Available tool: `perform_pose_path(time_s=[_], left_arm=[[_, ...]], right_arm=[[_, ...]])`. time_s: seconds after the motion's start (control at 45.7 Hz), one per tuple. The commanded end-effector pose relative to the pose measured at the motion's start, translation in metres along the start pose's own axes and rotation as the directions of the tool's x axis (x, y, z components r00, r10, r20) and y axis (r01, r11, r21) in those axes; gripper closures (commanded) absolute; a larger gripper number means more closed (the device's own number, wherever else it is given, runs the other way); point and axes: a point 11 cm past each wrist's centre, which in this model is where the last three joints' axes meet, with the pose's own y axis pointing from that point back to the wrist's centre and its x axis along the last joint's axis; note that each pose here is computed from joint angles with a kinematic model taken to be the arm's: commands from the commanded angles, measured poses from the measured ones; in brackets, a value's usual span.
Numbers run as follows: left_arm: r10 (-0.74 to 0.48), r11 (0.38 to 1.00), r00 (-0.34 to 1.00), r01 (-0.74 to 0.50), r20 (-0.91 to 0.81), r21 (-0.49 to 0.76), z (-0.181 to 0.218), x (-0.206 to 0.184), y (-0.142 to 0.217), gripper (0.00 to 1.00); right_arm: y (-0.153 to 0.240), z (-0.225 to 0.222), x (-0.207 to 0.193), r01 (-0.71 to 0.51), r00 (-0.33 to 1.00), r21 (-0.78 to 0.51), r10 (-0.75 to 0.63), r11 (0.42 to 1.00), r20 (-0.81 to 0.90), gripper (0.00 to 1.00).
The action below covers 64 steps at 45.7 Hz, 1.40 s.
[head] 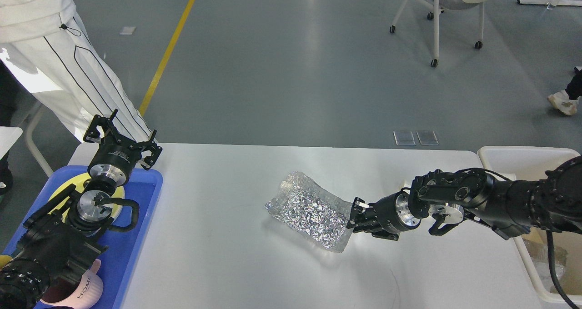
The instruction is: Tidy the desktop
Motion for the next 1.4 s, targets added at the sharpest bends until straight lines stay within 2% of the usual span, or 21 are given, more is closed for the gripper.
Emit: perform_pose_path(time_s=[0.0,0.262,0.416,0.591,0.831,1.05,1.378], left_arm=[[0.000,1.000,1.000,0.000,0.000,0.000,0.000,0.000,0.000,0.02],[-0.001,1.000,1.000,0.001,0.000,0.000,0.000,-0.001,0.000,0.02],[0.000,1.000,1.000,0.000,0.000,0.000,0.000,0.000,0.000,0.02],[0.000,1.000,1.000,0.000,0.000,0.000,0.000,0.000,0.000,0.02],[0.000,1.000,1.000,0.000,0.000,0.000,0.000,0.000,0.000,0.02],[0.000,1.000,1.000,0.000,0.000,0.000,0.000,0.000,0.000,0.02],[0.000,1.000,1.000,0.000,0.000,0.000,0.000,0.000,0.000,0.02]], right_arm=[[-0.001,0.000,-0.001,0.000,1.000,0.000,0.000,1.000,0.000,1.00],[-0.005,0.003,-0.007,0.012,1.000,-0.006,-0.012,1.000,0.003,1.00],[0.005,0.001,0.000,0.006,1.000,-0.002,-0.006,1.000,-0.002,1.00],[0.050,-0.015,0.028,-0.036,0.999,0.020,0.036,0.999,-0.024,1.00],[0.136,-0.047,0.048,-0.035,0.995,0.043,0.039,0.998,-0.089,1.00],[0.196,-0.099,0.039,-0.058,0.970,0.043,0.067,0.997,-0.235,1.00],[0.256,-0.154,-0.003,-0.023,0.914,0.047,0.040,0.999,-0.404,1.00]])
